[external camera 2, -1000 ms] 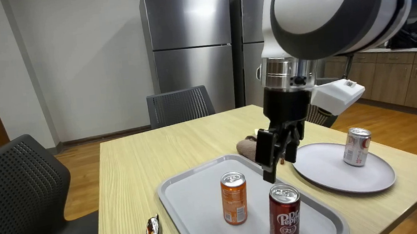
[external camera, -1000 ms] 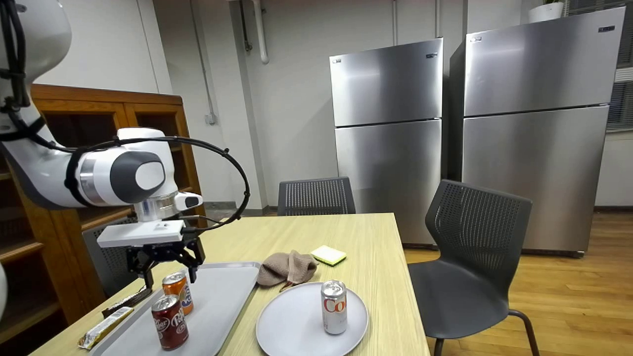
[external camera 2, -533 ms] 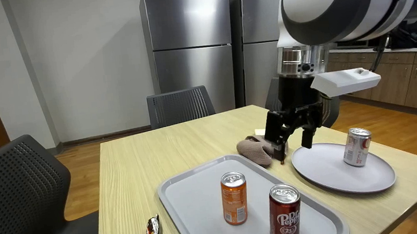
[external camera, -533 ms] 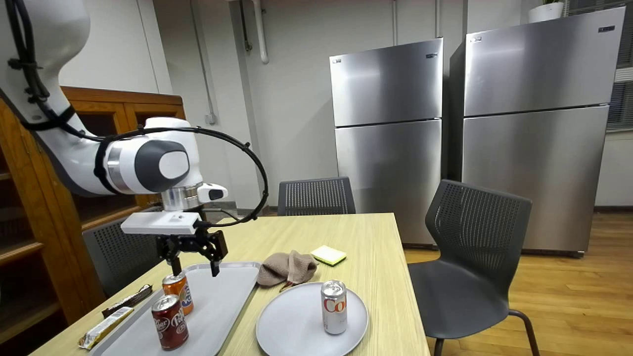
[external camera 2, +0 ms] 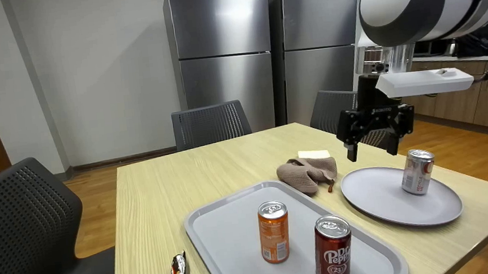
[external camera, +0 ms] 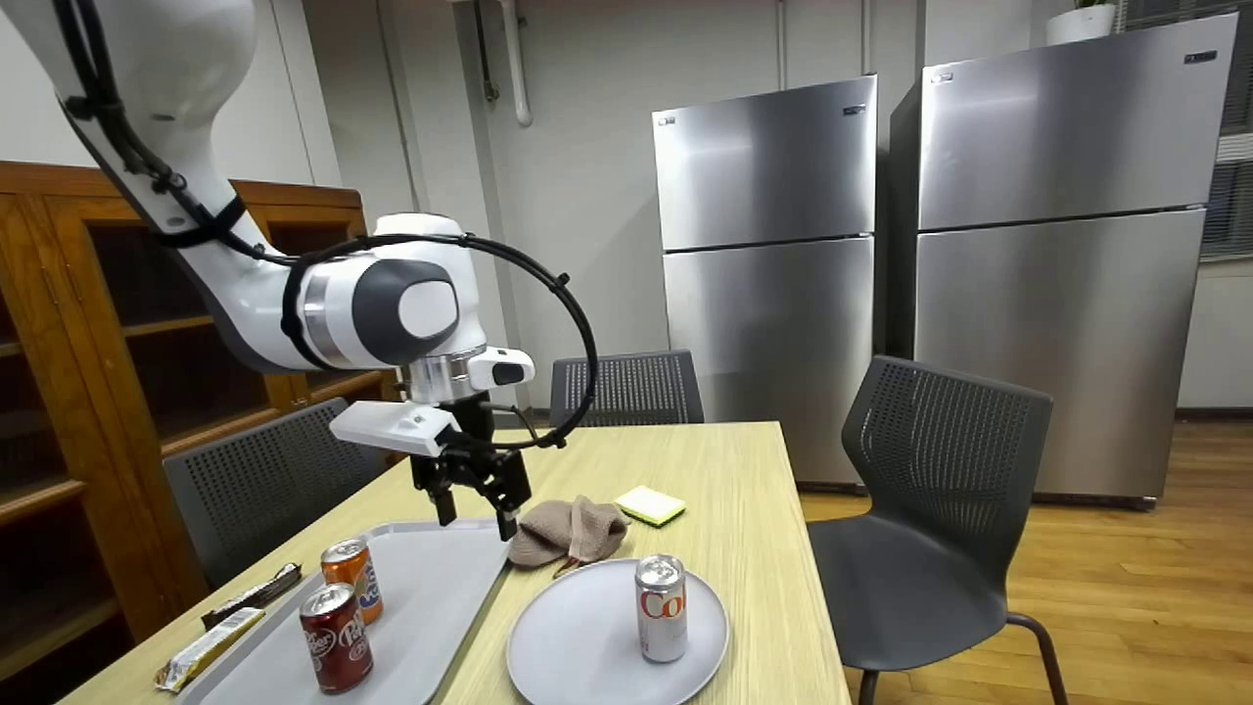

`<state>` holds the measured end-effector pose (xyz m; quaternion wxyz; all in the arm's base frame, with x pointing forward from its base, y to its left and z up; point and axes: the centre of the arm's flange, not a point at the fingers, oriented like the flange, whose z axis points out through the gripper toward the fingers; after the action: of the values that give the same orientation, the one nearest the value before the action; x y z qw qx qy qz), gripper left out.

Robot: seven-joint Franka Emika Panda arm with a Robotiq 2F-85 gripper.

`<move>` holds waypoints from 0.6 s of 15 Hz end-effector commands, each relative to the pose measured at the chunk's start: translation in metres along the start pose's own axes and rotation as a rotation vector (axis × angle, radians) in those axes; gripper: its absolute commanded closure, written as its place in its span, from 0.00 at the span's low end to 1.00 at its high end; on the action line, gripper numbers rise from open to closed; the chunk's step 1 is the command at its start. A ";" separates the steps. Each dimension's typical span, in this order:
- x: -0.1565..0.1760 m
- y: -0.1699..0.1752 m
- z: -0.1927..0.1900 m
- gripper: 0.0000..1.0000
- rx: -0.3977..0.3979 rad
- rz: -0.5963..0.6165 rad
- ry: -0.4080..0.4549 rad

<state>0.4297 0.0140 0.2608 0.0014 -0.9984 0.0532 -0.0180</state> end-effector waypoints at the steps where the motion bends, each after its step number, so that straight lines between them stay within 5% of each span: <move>1: 0.017 0.027 -0.002 0.00 -0.039 0.125 -0.013; 9: 0.039 0.102 0.013 0.00 -0.037 0.294 -0.046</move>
<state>0.4415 -0.0693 0.2517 -0.0111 -0.9854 0.1695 -0.0099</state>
